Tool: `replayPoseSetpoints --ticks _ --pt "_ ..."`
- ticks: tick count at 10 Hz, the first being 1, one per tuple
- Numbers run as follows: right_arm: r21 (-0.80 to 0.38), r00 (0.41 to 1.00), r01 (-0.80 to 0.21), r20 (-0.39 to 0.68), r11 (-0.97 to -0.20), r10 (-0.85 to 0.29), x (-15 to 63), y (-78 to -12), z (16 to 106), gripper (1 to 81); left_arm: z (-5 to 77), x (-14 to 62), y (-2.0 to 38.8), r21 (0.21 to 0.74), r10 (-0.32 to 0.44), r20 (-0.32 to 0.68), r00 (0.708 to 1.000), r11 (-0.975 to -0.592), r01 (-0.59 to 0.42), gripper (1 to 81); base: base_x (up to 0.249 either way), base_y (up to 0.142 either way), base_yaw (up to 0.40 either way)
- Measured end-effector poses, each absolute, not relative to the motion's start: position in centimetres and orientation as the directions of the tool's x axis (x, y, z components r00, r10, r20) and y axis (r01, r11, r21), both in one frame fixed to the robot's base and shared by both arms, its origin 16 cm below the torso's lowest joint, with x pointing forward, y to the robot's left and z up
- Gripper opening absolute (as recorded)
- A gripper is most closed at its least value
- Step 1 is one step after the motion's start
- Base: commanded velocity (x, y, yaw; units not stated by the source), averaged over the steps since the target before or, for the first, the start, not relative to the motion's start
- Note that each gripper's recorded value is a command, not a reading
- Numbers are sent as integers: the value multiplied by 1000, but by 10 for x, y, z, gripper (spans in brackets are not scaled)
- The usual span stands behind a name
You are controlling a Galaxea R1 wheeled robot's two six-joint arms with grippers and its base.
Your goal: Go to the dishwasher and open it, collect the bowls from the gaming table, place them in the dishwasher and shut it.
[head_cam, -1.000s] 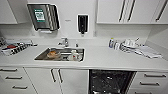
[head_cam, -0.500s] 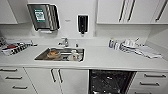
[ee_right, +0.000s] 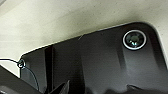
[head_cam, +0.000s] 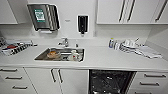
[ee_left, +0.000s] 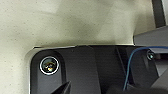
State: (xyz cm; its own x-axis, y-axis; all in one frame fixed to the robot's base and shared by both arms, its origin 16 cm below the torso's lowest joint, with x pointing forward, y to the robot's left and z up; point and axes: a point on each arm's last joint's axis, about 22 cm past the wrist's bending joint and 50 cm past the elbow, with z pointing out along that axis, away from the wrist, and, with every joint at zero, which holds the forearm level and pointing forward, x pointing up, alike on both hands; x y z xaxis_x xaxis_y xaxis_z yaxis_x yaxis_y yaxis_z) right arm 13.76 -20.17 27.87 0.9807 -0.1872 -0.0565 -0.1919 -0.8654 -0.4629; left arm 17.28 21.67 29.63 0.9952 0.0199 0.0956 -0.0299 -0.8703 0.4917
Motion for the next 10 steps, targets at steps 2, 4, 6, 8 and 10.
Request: replayPoseSetpoints --ticks 2,4,6,8,10 --pt "-433 982 -188 -52 -882 -183 133 -211 271 811 295 164 219 486 16 86 996 -873 -28 811 0 0 0" --pt "-413 983 -180 -42 -893 -179 134 -210 272 811 303 168 220 484 16 93 996 -875 -31 811 0 0 0" --pt "-419 983 -183 -69 -889 -170 115 -190 286 811 317 151 216 487 15 65 998 -873 -19 811 0 0 0" --pt "-405 982 -191 -89 -894 -169 99 -193 300 811 325 135 222 464 11 42 999 -886 -10 811 0 0 0" --pt "-387 980 -198 -108 -900 -169 84 -193 311 811 328 118 227 428 5 18 1000 -904 -3 811 0 0 0"
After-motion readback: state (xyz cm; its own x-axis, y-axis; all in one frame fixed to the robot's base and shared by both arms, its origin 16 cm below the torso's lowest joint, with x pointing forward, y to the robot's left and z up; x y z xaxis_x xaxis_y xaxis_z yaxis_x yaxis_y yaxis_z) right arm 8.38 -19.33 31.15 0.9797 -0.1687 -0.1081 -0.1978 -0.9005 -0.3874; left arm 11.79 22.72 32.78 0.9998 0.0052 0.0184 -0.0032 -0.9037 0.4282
